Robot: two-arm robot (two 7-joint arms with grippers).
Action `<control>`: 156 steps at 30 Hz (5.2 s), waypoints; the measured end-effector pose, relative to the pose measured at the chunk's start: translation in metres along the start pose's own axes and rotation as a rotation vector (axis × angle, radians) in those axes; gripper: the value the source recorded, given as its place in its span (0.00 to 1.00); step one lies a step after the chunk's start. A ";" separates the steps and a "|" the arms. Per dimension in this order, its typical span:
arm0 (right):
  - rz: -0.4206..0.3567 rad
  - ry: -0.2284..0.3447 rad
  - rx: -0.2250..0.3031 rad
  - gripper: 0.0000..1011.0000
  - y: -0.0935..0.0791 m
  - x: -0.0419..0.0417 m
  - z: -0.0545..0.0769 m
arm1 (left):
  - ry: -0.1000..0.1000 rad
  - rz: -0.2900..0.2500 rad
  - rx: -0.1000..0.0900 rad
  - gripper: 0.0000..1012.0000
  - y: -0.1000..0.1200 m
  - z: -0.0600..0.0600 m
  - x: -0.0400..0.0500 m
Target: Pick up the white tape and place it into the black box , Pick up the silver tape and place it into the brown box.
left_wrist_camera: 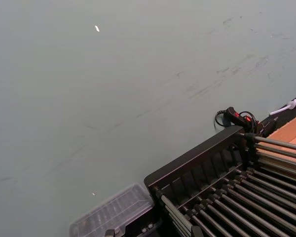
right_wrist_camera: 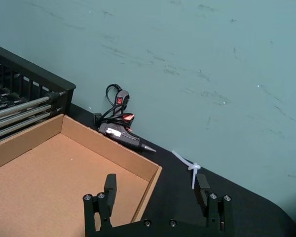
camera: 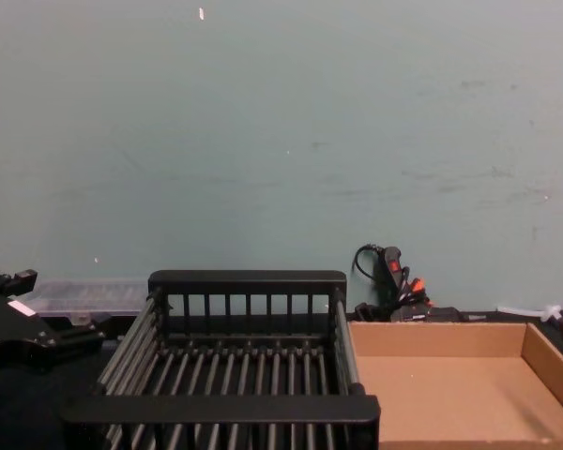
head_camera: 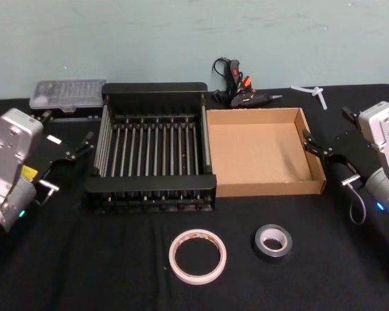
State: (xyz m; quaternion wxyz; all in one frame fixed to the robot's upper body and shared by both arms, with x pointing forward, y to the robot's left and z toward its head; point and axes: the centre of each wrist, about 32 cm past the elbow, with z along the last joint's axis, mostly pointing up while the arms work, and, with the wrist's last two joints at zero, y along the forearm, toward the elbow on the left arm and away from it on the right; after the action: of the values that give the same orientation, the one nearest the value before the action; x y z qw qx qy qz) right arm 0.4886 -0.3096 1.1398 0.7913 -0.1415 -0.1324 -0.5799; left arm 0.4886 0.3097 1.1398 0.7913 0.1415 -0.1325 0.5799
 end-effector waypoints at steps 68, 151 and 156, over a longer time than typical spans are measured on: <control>0.000 0.001 0.000 0.99 0.000 0.0001 0.000 | 0.000 0.000 0.000 0.99 0.000 0.000 0.0000; 0.430 0.190 -0.290 0.99 -0.081 -0.0307 0.027 | 0.000 0.000 0.000 0.99 0.000 0.000 0.0000; 0.433 0.197 -0.310 0.99 -0.078 -0.0325 0.026 | 0.000 0.000 0.000 0.99 0.000 0.000 0.0000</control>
State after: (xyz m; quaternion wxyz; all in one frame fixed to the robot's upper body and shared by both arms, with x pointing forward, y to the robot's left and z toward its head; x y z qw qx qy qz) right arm 0.4035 -0.2935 1.1575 0.8748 -0.2286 0.0686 -0.4216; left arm 0.4886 0.3097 1.1398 0.7913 0.1415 -0.1325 0.5799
